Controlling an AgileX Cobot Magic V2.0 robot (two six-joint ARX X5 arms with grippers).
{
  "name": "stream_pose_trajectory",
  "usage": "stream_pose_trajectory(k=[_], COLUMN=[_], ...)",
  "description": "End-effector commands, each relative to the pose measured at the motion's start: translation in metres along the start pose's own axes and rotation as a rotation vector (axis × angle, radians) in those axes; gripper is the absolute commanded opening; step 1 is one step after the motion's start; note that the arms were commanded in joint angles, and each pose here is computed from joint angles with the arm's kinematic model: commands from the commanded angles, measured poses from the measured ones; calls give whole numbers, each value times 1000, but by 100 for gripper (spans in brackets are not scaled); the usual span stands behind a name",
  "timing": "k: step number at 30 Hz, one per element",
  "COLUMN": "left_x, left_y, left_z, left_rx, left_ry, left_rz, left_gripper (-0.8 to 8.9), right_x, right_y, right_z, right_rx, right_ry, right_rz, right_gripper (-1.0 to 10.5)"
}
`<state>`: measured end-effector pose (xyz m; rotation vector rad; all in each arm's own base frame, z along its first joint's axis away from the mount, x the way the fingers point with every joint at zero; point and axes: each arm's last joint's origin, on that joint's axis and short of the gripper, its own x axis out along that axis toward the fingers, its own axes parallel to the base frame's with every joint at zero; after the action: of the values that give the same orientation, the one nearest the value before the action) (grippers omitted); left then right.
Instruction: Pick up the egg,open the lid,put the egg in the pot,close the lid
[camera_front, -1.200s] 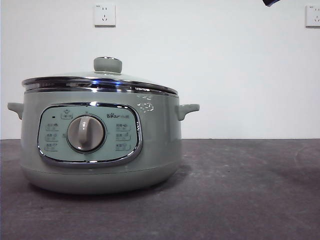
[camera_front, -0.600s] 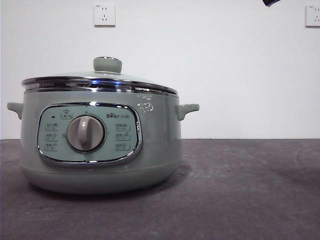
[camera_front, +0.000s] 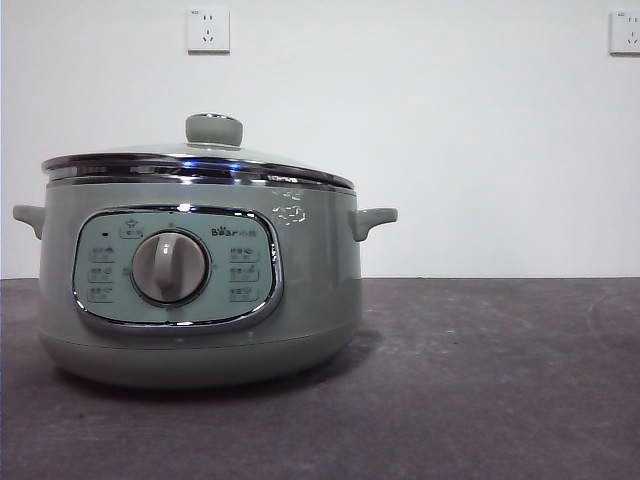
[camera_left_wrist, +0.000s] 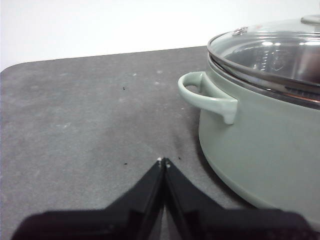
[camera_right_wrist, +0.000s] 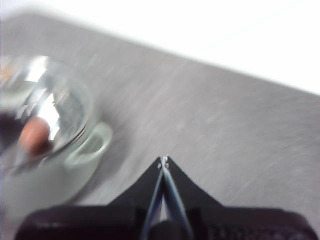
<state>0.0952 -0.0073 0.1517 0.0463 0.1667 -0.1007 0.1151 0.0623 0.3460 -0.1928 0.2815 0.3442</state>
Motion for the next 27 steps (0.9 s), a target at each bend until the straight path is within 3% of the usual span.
stream_pose_trajectory(k=[1,5,8,18,27], left_x=[1,1,1,1,1], left_y=[0,0,0,0,0], left_z=[-4,-4,-4,-4,-4], left_rx=[2,2,2,2,2], left_ry=[8,8,8,8,8], left_rz=[4,4,5,4,4], left_gripper=[-3,-3,-3,-3,-3], right_x=[-9,-17,-11,19,19], right_y=[-18,-39,-40,-28,-23], right_z=[-12,-53,-83,-176,-195], right_rx=[69,136,161,262,273], right_ry=[-78,-263,-272,-136,-135], right_rz=[7,-209,-264,-251,-249], right_gripper=[2,2,2,2,2])
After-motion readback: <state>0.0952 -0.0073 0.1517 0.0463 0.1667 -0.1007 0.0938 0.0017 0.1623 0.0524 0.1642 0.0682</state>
